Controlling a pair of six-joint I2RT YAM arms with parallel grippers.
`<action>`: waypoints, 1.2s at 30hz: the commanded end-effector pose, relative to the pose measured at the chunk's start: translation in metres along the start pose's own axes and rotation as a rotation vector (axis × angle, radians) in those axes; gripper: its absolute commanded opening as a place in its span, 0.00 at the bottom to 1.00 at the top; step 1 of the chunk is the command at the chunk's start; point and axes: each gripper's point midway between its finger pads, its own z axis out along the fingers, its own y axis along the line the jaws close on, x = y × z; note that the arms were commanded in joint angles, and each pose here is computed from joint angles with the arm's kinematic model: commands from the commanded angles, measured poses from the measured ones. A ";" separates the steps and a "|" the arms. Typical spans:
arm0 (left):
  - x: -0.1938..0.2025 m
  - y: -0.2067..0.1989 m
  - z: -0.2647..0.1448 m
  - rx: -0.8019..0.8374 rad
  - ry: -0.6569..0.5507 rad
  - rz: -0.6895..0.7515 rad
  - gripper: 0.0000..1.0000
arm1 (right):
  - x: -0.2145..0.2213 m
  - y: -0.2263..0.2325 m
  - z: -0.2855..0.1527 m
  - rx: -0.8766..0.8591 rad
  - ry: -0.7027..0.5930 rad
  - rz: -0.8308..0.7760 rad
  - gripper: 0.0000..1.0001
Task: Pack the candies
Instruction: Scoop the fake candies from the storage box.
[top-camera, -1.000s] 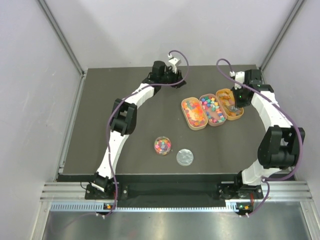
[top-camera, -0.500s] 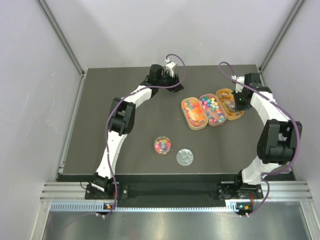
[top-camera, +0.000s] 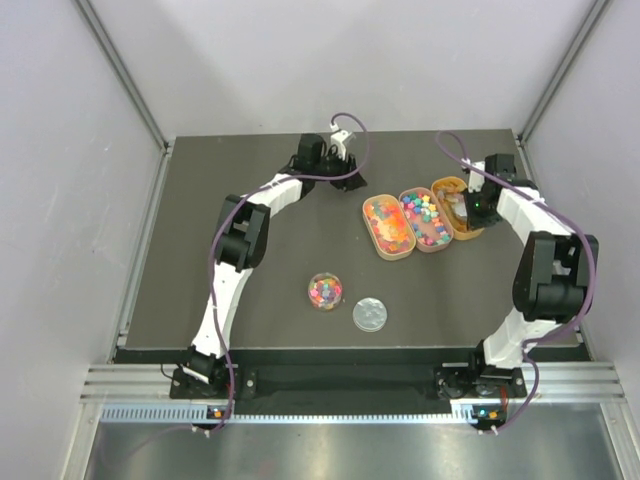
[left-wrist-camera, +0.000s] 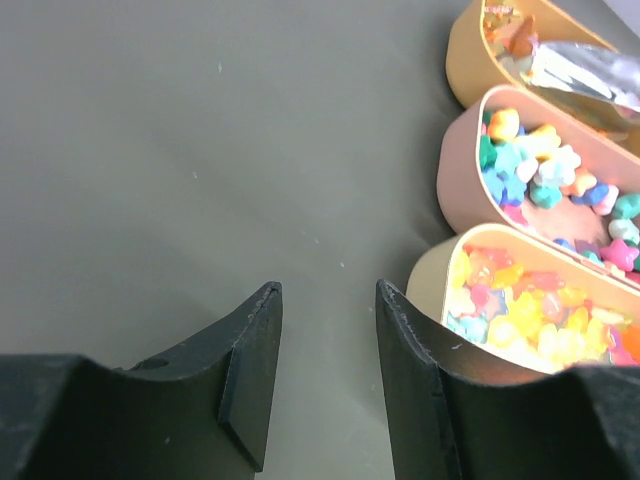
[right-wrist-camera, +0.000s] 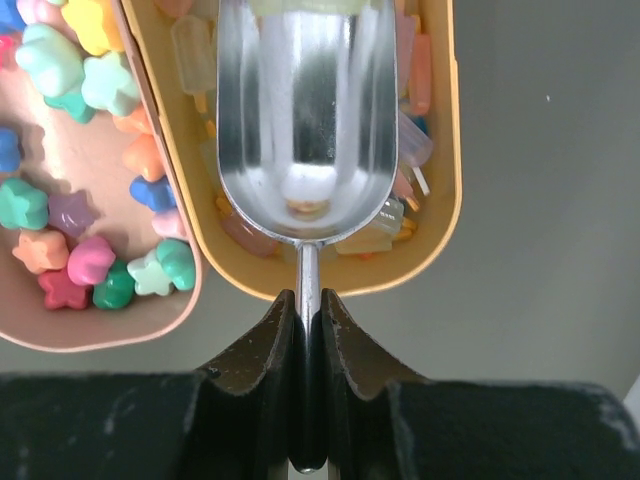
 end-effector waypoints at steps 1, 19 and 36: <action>-0.047 -0.024 -0.021 0.031 -0.067 0.066 0.47 | -0.004 0.010 0.017 -0.045 -0.017 -0.001 0.00; -0.040 -0.033 -0.041 -0.002 -0.007 0.100 0.48 | -0.004 0.032 0.045 -0.120 -0.015 -0.120 0.00; -0.061 -0.028 -0.099 -0.098 0.059 0.195 0.49 | -0.001 0.050 0.016 -0.115 -0.348 -0.225 0.00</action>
